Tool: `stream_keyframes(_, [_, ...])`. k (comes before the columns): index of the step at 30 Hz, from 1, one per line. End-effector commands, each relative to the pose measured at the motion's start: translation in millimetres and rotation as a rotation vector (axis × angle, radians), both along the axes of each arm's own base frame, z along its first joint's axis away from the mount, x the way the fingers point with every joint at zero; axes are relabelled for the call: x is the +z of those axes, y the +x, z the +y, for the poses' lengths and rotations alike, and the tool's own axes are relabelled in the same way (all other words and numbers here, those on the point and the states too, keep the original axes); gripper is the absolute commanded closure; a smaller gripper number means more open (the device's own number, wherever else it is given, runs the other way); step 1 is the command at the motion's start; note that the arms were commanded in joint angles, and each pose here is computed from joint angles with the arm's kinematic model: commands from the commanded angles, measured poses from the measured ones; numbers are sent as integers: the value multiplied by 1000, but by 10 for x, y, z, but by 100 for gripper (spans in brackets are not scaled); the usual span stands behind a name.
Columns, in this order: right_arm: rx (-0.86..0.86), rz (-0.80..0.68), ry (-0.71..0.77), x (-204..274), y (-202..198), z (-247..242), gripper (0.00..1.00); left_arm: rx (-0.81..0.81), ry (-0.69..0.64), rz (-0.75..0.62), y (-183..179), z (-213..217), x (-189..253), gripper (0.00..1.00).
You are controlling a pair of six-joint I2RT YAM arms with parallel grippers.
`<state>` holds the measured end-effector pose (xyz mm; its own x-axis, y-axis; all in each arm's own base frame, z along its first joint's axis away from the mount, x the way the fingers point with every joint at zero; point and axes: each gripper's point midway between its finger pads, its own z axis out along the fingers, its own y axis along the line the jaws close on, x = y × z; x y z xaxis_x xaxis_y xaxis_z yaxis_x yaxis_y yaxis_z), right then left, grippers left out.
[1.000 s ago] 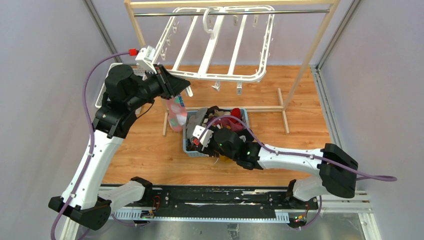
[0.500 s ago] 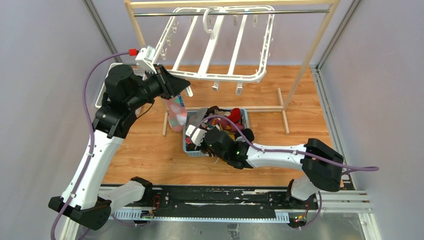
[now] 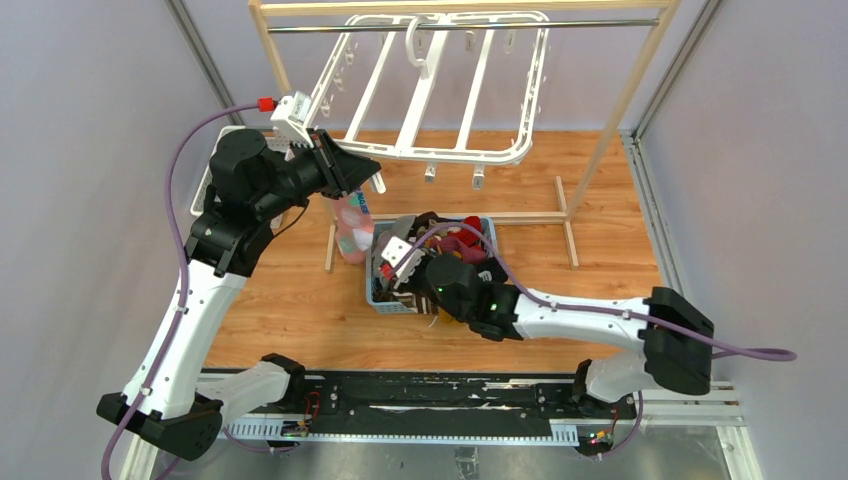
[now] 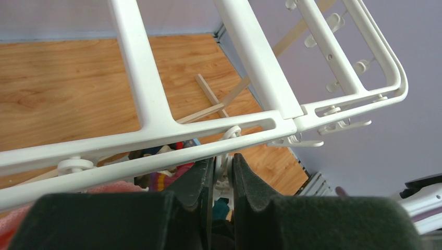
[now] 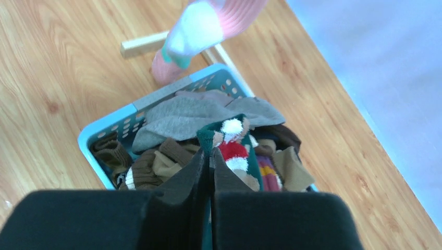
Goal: Clip the socks to the hanger
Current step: Pick up the sock from the bin, then clamp the sock onto the hanger.
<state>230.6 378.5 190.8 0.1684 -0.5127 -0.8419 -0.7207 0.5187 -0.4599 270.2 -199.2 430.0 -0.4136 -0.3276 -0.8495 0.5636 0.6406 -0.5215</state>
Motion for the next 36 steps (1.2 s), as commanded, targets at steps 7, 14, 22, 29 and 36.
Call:
stream_keyframes(7, [64,-67,345,1190,-82,-182,100,-6,13,-1,-70,33,22,88])
stream_keyframes(14, [90,-147,503,1741,-110,-210,100,5,7,4,-66,45,19,88])
stream_keyframes(22, [58,-194,655,1978,-45,-192,100,11,5,3,-64,53,15,88])
stream_keyframes(29, [58,-194,704,2059,-22,-121,100,20,2,1,-59,65,23,88])
stream_keyframes(36, [42,-202,756,2139,-11,-121,100,30,1,2,-49,77,9,88])
